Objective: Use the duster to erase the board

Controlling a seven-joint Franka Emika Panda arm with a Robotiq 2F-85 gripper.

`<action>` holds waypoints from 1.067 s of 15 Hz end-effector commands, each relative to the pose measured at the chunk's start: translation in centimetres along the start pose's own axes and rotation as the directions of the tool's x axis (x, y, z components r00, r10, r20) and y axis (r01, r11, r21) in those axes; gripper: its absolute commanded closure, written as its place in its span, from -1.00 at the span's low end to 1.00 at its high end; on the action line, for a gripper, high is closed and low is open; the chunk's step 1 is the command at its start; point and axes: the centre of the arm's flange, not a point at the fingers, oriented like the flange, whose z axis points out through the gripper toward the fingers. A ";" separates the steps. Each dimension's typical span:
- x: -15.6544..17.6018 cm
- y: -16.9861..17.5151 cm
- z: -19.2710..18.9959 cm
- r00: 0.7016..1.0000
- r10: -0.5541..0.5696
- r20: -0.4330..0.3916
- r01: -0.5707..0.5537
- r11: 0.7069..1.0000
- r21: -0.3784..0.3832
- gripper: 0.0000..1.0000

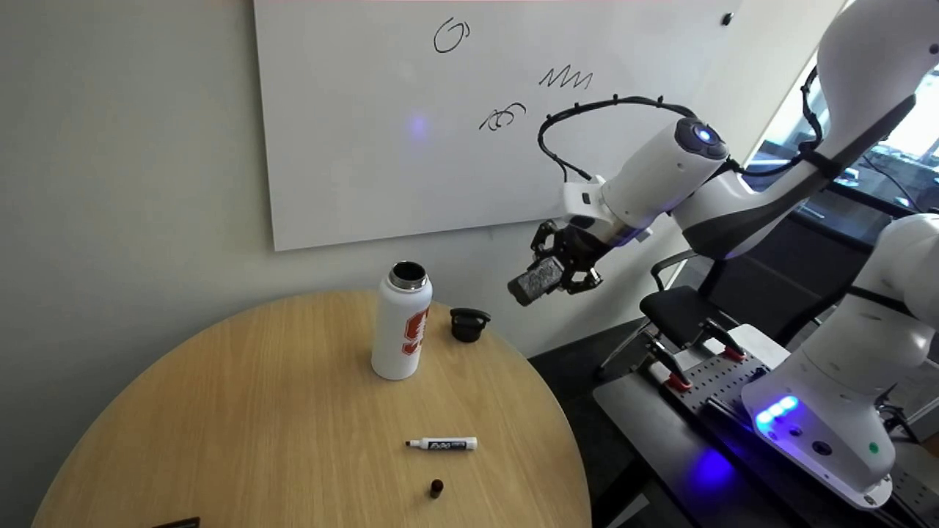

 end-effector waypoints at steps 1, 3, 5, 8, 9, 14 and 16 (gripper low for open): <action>-0.3 3.6 -4.0 0.991 0.130 -0.012 -0.131 0.981 -0.142 0.45; -0.7 5.6 -6.6 0.980 0.198 -0.028 -0.199 0.956 -0.214 0.45; -1.3 7.5 -9.1 0.961 0.270 -0.059 -0.276 0.920 -0.278 0.45; -1.9 10.7 -11.5 0.926 0.361 -0.106 -0.373 0.847 -0.377 0.45; -1.9 11.6 -11.9 0.916 0.382 -0.118 -0.395 0.819 -0.416 0.45; -2.3 11.7 -12.8 0.921 0.366 -0.134 -0.389 0.834 -0.393 -0.05; -2.2 11.5 -12.6 0.922 0.364 -0.132 -0.386 0.837 -0.387 -0.05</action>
